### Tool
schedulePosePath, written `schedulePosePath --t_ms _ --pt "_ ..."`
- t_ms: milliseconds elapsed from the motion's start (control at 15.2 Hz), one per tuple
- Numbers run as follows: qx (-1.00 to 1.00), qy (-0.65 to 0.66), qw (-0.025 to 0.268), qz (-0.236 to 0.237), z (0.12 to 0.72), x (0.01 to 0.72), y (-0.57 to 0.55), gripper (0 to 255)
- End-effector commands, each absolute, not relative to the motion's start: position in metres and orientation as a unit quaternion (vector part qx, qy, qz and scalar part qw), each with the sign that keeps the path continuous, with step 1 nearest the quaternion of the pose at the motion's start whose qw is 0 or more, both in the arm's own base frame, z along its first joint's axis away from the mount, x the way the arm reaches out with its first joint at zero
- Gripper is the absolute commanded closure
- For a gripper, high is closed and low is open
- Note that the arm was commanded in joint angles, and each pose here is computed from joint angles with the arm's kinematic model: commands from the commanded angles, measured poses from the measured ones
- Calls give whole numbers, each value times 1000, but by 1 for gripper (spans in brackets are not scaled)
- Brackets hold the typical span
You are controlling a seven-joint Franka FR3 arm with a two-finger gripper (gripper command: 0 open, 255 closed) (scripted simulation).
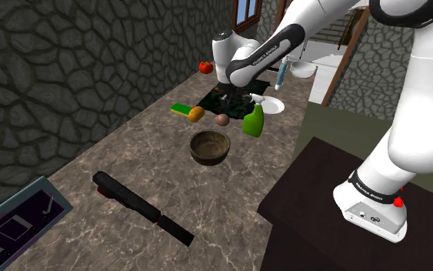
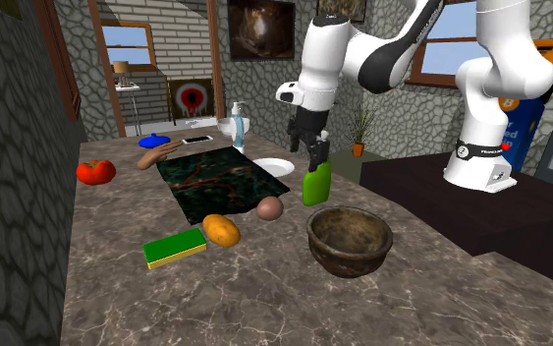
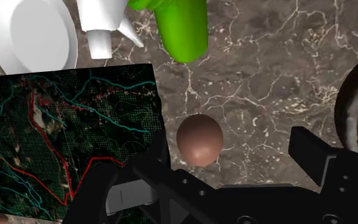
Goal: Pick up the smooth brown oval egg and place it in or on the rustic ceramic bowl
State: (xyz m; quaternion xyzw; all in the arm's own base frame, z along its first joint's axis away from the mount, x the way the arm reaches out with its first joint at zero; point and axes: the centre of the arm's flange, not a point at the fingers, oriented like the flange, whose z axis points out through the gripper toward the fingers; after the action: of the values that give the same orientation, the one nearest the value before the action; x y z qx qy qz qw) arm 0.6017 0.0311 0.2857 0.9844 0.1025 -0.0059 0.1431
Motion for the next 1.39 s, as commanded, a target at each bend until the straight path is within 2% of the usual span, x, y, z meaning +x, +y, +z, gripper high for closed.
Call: schedulePosePath --t_ms 0,660,1320 --pt "982 109 153 -10 265 619 33 0" --pt "970 141 196 -28 161 700 32 0" --pt "970 141 196 -28 124 700 16 0"
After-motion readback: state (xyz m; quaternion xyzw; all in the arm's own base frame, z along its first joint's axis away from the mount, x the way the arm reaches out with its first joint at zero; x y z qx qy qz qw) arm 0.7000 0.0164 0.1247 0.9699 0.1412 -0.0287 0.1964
